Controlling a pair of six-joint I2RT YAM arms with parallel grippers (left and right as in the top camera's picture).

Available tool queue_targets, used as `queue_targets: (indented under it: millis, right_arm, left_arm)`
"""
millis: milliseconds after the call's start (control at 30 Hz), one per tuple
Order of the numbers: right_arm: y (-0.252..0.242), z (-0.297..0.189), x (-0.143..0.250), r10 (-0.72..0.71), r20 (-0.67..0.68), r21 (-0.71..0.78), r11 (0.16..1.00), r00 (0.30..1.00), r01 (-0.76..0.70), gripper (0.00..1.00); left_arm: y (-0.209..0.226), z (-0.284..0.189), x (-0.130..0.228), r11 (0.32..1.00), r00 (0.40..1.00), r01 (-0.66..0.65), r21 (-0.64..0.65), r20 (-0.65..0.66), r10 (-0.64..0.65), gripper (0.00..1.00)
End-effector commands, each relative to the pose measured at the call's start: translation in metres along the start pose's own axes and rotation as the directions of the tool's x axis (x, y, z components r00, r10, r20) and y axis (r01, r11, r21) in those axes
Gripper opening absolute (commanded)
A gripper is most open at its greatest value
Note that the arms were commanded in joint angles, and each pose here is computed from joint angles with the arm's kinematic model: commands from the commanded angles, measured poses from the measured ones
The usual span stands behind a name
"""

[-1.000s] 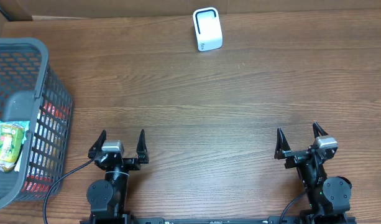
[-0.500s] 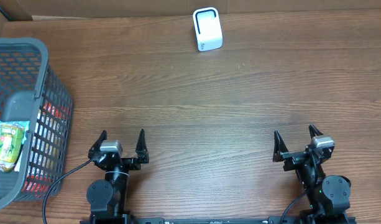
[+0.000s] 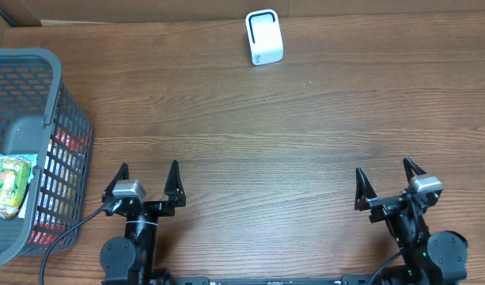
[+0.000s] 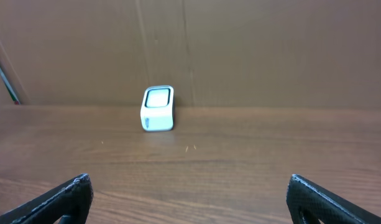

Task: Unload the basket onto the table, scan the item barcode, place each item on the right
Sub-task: 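Move the left gripper over the grey basket and lower into it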

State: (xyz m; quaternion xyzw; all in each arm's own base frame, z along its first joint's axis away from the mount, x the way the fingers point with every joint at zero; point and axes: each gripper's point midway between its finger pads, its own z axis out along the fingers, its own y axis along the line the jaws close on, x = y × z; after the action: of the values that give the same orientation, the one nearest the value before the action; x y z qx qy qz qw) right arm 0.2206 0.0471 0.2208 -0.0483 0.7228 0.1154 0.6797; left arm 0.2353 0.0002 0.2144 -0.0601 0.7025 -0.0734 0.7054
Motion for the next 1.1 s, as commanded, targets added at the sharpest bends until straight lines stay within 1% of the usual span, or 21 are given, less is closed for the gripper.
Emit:
queue_targets:
  millis: [0, 200, 333, 467, 700, 800, 933, 1067]
  right_arm:
    - [0.006, -0.009, -0.027, -0.004, 0.051, -0.019, 1.000, 0.999, 0.005, 1.00]
    - [0.009, -0.012, -0.050, -0.003, 0.043, -0.020, 1.000, 0.999, 0.004, 1.00]
    - [0.013, -0.012, -0.064, -0.001, 0.019, -0.032, 0.999, 1.000, 0.001, 1.00]
    - [0.014, -0.010, -0.077, 0.003, -0.023, -0.031, 0.999, 1.000, -0.004, 1.00]
    - [0.023, -0.004, -0.101, 0.007, -0.097, -0.064, 0.998, 0.995, -0.013, 1.00]
    - [0.027, -0.001, -0.107, 0.010, -0.136, -0.083, 0.996, 0.991, -0.022, 1.00]
    - [0.033, 0.004, -0.116, 0.018, -0.206, -0.104, 0.994, 0.978, -0.040, 1.00]
    - [0.035, 0.011, -0.124, 0.018, -0.317, -0.104, 0.993, 0.948, -0.054, 1.00]
  left_arm:
    - [-0.004, -0.008, -0.029, 1.000, 0.998, 0.013, 0.004, 0.061, -0.013, 1.00]
    - [-0.010, -0.016, -0.054, 1.000, 0.994, 0.009, 0.015, 0.106, -0.010, 1.00]
    - [-0.012, -0.018, -0.063, 1.000, 0.997, 0.011, 0.012, 0.081, -0.012, 1.00]
    - [-0.018, -0.015, -0.074, 1.000, 1.000, 0.014, 0.022, 0.023, -0.015, 1.00]
    - [-0.036, -0.004, -0.113, 0.997, 0.997, 0.023, 0.068, -0.081, -0.017, 1.00]
    - [-0.039, 0.003, -0.125, 0.998, 0.990, 0.022, 0.062, -0.138, -0.013, 1.00]
    - [-0.043, 0.013, -0.142, 0.998, 0.968, 0.004, 0.057, -0.251, 0.011, 1.00]
    - [-0.047, 0.022, -0.163, 0.998, 0.927, -0.028, 0.049, -0.373, 0.045, 1.00]
